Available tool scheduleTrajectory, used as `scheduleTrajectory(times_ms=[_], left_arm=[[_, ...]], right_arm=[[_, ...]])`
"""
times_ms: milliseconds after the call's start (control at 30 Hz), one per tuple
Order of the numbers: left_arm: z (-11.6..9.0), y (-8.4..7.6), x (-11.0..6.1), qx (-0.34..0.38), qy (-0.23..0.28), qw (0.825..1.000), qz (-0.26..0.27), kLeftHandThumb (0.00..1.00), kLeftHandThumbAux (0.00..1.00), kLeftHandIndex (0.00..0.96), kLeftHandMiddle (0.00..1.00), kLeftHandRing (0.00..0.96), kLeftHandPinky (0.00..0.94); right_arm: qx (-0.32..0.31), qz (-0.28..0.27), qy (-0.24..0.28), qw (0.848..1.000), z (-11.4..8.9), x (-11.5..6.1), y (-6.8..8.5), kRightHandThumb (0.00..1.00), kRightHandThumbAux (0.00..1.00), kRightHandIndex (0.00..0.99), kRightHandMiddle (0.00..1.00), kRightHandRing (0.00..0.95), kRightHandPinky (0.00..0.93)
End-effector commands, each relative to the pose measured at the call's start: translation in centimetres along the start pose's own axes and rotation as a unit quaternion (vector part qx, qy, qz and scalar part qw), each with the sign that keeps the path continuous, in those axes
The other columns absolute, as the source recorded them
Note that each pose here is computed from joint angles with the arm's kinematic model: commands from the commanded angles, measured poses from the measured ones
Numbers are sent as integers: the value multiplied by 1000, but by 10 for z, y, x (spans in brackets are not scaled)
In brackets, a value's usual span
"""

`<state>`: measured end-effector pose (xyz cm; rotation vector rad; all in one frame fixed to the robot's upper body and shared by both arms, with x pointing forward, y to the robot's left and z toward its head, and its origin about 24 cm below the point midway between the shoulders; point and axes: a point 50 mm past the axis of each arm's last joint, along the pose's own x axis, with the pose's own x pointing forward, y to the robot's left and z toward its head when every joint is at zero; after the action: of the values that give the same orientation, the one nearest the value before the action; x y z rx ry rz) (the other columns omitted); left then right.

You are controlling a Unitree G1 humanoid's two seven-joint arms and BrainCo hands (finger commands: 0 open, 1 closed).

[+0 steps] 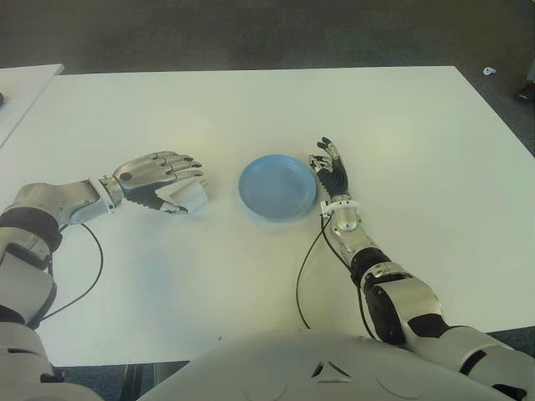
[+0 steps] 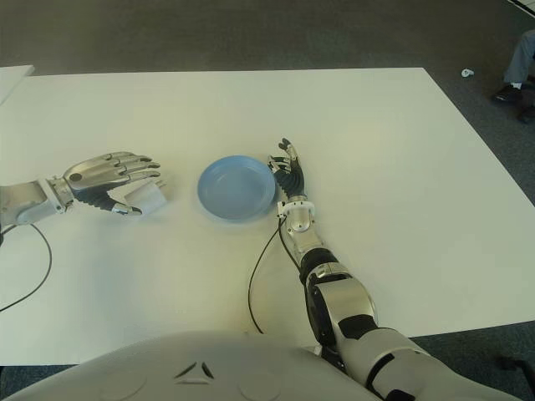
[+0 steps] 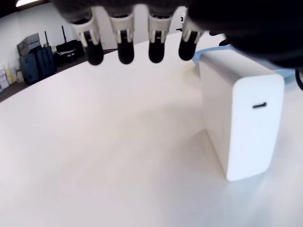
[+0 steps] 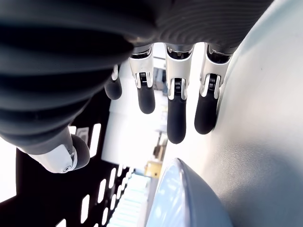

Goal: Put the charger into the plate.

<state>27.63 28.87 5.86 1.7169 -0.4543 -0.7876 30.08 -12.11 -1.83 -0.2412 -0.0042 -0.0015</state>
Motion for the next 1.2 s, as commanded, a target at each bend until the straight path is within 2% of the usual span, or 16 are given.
scheduleTrajectory(times_ms=[33, 500, 867, 1200], left_arm=[[3, -7, -5, -8, -1, 1000, -23, 347, 117, 0, 0, 0, 0], [5, -11, -7, -11, 0, 1000, -25, 349, 125, 0, 0, 0, 0], [10, -20, -10, -26, 3, 999, -29, 350, 131, 0, 0, 0, 0], [12, -24, -11, -53, 23, 998, -22, 353, 149, 0, 0, 0, 0]], right_arm=[[-19, 12, 133, 991, -56, -48, 2, 0, 531, 0, 164, 302, 332], [-22, 12, 133, 991, -56, -47, 1, 0, 523, 0, 163, 304, 332], [-21, 13, 131, 991, -56, -47, 0, 0, 519, 0, 168, 308, 351], [-19, 14, 132, 991, -56, -47, -1, 0, 521, 0, 156, 300, 352]])
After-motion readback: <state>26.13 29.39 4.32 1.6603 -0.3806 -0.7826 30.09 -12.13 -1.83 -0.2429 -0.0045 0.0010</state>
